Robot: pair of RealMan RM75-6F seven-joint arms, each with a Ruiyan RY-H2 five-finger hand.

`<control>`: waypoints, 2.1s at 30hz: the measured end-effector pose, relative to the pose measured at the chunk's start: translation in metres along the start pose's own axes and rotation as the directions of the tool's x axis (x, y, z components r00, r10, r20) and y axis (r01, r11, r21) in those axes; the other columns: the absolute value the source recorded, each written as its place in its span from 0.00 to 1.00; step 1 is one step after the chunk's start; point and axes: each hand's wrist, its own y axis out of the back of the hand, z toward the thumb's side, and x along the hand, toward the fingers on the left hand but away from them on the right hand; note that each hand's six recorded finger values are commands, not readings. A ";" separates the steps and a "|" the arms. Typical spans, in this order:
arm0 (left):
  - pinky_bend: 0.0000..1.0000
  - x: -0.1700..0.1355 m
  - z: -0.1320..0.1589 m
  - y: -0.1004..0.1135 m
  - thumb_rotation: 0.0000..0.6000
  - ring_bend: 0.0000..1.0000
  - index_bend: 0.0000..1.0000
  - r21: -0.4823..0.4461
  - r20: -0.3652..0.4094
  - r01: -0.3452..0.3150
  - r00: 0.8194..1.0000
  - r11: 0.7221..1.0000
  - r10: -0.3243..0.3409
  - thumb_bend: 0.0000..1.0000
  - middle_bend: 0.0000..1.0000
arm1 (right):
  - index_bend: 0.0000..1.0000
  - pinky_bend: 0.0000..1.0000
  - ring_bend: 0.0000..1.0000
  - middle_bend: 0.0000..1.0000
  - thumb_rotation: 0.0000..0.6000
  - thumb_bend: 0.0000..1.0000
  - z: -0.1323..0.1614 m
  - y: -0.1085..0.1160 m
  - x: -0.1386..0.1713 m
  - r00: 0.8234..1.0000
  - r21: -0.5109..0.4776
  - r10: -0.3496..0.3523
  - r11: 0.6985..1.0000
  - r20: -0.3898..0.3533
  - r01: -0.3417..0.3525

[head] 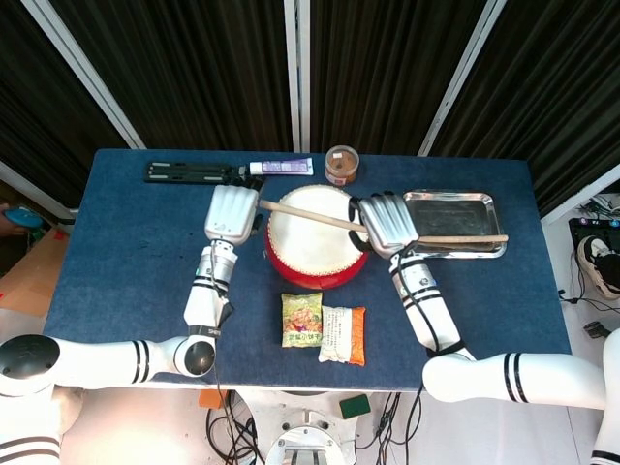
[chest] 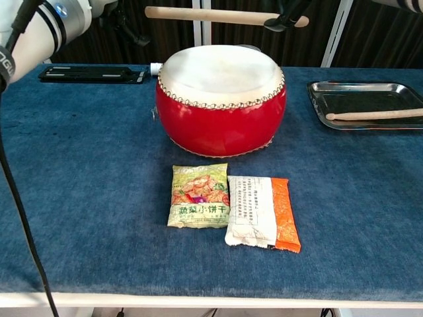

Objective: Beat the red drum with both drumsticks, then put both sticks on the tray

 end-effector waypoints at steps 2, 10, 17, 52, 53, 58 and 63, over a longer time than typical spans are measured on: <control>0.59 0.001 -0.009 0.002 1.00 0.33 0.22 0.002 -0.019 -0.004 1.000 1.000 0.004 0.31 0.28 | 0.85 0.44 0.48 0.66 1.00 0.73 -0.008 0.001 0.003 1.000 0.009 -0.002 1.000 0.006 0.002; 0.58 0.003 -0.046 0.005 1.00 0.32 0.21 -0.015 -0.096 -0.008 0.995 1.000 0.007 0.31 0.28 | 0.86 0.44 0.49 0.67 1.00 0.74 -0.051 0.010 0.025 0.999 0.048 -0.027 0.999 0.046 0.025; 0.58 -0.002 -0.074 0.005 1.00 0.31 0.20 -0.058 -0.137 -0.026 0.990 0.998 0.018 0.31 0.27 | 0.87 0.44 0.49 0.67 1.00 0.75 -0.105 0.025 0.050 0.989 0.083 -0.071 0.995 0.130 0.061; 0.58 -0.063 -0.139 -0.019 1.00 0.30 0.19 -0.181 -0.170 -0.040 0.985 0.983 0.009 0.31 0.27 | 0.87 0.38 0.48 0.68 1.00 0.77 -0.216 -0.037 0.015 0.933 0.586 -0.095 0.799 0.347 -0.137; 0.58 -0.064 -0.141 -0.019 1.00 0.30 0.19 -0.182 -0.173 -0.040 0.985 0.982 0.008 0.31 0.27 | 0.87 0.37 0.48 0.67 1.00 0.77 -0.212 -0.040 0.011 0.935 0.587 -0.091 0.798 0.342 -0.137; 0.58 -0.072 -0.147 -0.022 1.00 0.30 0.19 -0.180 -0.175 -0.037 0.984 0.983 0.005 0.31 0.27 | 0.76 0.33 0.47 0.61 1.00 0.72 -0.187 -0.056 -0.006 0.949 0.582 -0.051 0.799 0.312 -0.149; 0.56 -0.079 -0.147 -0.023 1.00 0.29 0.19 -0.165 -0.161 -0.027 0.987 0.986 0.000 0.31 0.27 | 0.57 0.28 0.36 0.51 1.00 0.52 -0.173 -0.068 -0.017 0.945 0.564 -0.012 0.805 0.327 -0.185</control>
